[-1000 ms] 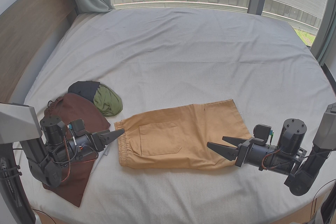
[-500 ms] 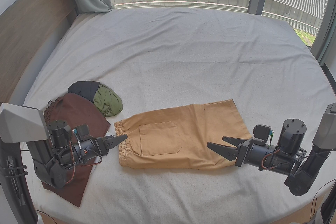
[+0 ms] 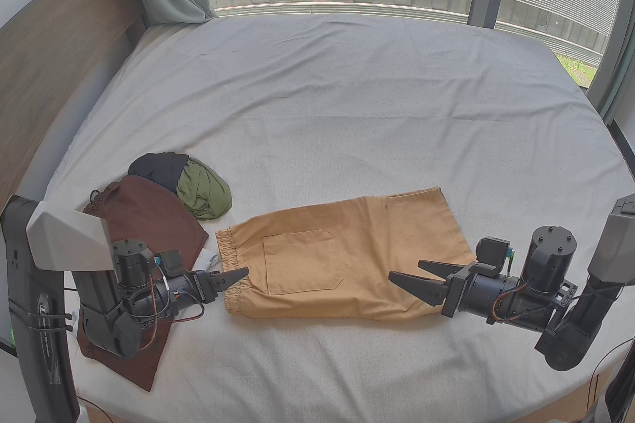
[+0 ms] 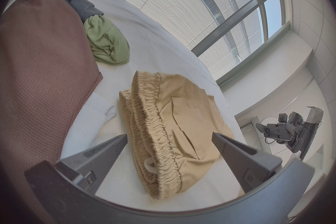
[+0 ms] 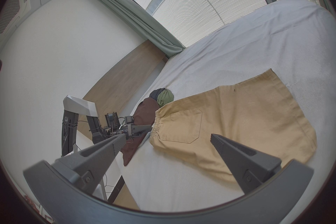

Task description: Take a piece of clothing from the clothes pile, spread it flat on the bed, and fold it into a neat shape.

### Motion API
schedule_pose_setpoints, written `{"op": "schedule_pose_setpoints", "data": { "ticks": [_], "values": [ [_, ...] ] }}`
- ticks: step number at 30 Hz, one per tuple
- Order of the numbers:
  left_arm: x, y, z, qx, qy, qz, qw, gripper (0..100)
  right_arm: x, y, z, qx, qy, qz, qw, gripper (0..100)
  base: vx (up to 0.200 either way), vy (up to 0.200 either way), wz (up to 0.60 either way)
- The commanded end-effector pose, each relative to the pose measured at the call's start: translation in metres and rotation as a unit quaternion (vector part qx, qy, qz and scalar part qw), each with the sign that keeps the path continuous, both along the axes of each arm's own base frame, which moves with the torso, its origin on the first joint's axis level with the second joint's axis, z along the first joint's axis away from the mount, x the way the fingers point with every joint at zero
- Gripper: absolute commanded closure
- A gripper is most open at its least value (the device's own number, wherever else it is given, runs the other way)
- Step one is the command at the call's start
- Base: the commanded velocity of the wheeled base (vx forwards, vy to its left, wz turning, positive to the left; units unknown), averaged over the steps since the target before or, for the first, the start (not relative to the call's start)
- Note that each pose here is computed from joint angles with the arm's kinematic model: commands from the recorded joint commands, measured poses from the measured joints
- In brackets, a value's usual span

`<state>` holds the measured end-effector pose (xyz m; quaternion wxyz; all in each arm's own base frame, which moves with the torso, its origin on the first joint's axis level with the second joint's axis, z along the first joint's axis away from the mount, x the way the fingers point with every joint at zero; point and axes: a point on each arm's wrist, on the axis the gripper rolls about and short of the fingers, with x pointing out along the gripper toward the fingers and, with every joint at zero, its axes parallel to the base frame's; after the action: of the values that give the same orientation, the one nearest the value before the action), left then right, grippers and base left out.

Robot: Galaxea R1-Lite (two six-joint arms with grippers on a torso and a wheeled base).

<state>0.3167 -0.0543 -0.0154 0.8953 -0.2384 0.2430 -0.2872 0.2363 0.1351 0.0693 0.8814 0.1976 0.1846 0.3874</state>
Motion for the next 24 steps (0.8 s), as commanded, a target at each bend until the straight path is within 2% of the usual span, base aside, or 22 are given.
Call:
{"op": "schedule_pose_setpoints", "data": {
  "ticks": [1,15,20,22,24],
  "values": [
    [0.003,-0.001,-0.014,0.001,0.017,0.001,0.9999,0,0.001,0.001,-0.005,-0.004,0.008,0.001,1.0000,0,0.000,0.000,0.00],
    [0.007,-0.004,-0.043,0.001,0.055,0.012,0.9984,0,0.001,0.000,-0.005,-0.004,0.008,-0.001,1.0000,0,0.000,0.000,0.00],
    [0.011,-0.014,-0.039,-0.042,0.079,0.026,0.9957,0,0.000,0.001,-0.005,-0.005,0.009,0.001,0.9999,0,0.000,0.000,0.00],
    [0.011,-0.014,-0.039,-0.044,0.080,0.029,0.9954,0,0.000,0.001,-0.005,-0.005,0.009,0.001,0.9999,0,0.000,0.000,0.00],
    [0.020,-0.030,-0.035,-0.087,0.095,0.064,0.9896,0,0.001,0.001,-0.004,-0.004,0.007,0.001,1.0000,0,0.000,0.000,0.00]
  ]
}}
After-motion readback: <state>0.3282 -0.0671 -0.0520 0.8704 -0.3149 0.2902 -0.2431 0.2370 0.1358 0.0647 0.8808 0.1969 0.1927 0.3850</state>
